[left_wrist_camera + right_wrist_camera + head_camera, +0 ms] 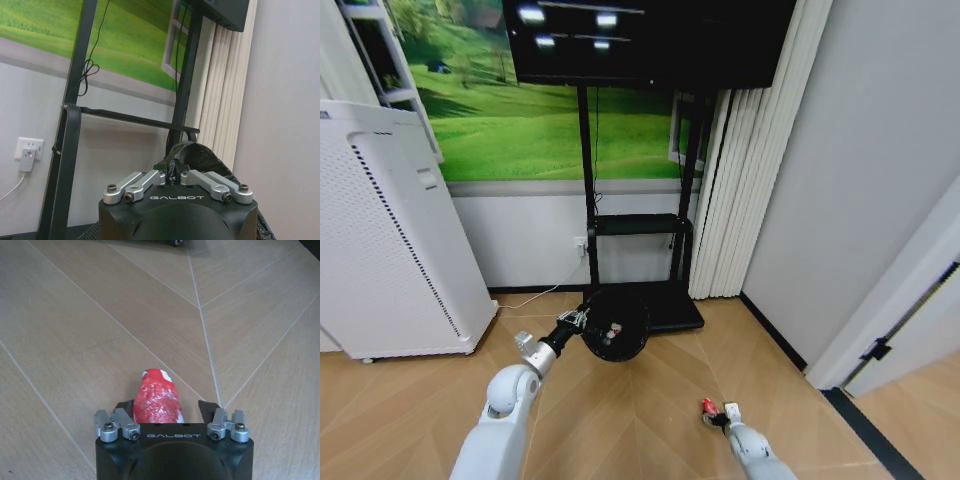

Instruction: Pick up the trash bin and place the garbage on the floor into it.

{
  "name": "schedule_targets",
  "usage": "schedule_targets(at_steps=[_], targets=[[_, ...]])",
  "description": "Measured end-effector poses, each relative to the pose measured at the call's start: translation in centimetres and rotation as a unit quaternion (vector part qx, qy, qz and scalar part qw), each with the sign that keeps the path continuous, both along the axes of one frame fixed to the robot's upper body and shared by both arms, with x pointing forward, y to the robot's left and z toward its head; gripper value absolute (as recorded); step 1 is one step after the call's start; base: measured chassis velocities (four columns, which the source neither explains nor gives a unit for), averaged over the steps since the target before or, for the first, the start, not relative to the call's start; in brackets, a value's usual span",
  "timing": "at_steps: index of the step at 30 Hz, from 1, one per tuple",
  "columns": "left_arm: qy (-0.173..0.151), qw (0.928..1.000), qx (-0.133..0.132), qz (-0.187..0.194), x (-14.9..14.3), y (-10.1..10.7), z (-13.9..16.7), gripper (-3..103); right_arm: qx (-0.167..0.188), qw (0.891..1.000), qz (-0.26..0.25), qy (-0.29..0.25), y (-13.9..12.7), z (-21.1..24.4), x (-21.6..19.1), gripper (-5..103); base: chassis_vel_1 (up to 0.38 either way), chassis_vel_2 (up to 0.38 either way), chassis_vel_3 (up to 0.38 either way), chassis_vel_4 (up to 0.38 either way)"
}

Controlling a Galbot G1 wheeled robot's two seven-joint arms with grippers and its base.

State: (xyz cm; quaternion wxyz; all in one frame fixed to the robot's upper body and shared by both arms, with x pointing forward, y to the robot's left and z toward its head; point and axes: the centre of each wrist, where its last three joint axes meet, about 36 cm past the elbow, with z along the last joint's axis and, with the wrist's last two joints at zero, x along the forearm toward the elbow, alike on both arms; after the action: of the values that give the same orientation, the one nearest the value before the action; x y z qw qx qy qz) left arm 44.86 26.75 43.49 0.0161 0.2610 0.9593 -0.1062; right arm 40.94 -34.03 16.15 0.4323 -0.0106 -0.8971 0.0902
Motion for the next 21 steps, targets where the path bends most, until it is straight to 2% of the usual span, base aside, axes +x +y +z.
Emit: schedule_targets(at_steps=[2,3,5,6,8,15,16,17,19,20,21], targets=[[0.0,1.0,-0.002,0.002,0.0,-0.1,0.1,7,-0.001,1.0,0.001,0.001,-0.2,0.0,-0.1,65,0.0,0.0,0.0,0.0],[0.0,1.0,-0.002,0.002,0.0,-0.1,0.1,7,-0.001,1.0,0.001,0.001,-0.2,0.0,-0.1,65,0.0,0.0,0.0,0.0],[-0.001,1.0,-0.006,0.001,-0.1,-0.2,0.3,7,-0.002,1.0,0.001,0.003,-0.4,-0.1,-0.3,54,0.0,0.0,0.0,0.0],[-0.001,1.0,-0.006,0.001,-0.1,-0.2,0.3,7,-0.002,1.0,0.001,0.003,-0.4,-0.1,-0.3,54,0.0,0.0,0.0,0.0],[-0.003,1.0,-0.006,-0.001,-0.1,-0.4,0.6,7,-0.003,1.0,0.002,0.003,-0.8,-0.2,-0.5,47,0.0,0.0,0.0,0.0],[-0.002,1.0,-0.007,0.001,-0.1,-0.6,0.7,7,-0.014,1.0,-0.019,-0.019,-1.6,0.6,-0.6,46,0.0,0.0,0.0,0.0],[-0.001,1.0,-0.007,0.001,-0.1,-0.7,0.6,7,-0.016,0.998,-0.033,-0.043,-2.5,2.1,-0.3,46,0.0,0.0,0.0,0.0],[-0.001,1.0,-0.007,0.001,-0.1,-0.7,0.6,7,-0.016,0.998,-0.033,-0.043,-2.5,2.1,-0.3,46,0.0,0.0,0.0,0.0],[0.002,1.0,-0.008,0.001,-0.1,-0.7,0.4,7,-0.021,0.992,-0.063,-0.11,-5.1,6.7,0.2,45,0.0,0.0,0.0,0.0],[0.002,1.0,-0.008,0.001,-0.1,-0.7,0.4,7,-0.021,0.992,-0.063,-0.11,-5.1,6.7,0.2,45,0.0,0.0,0.0,0.0],[0.008,0.9999,-0.009,0.002,0.0,-0.7,0.0,7,-0.022,0.984,-0.078,-0.157,-6.7,10.4,-0.1,45,0.0,0.0,0.0,0.0]])
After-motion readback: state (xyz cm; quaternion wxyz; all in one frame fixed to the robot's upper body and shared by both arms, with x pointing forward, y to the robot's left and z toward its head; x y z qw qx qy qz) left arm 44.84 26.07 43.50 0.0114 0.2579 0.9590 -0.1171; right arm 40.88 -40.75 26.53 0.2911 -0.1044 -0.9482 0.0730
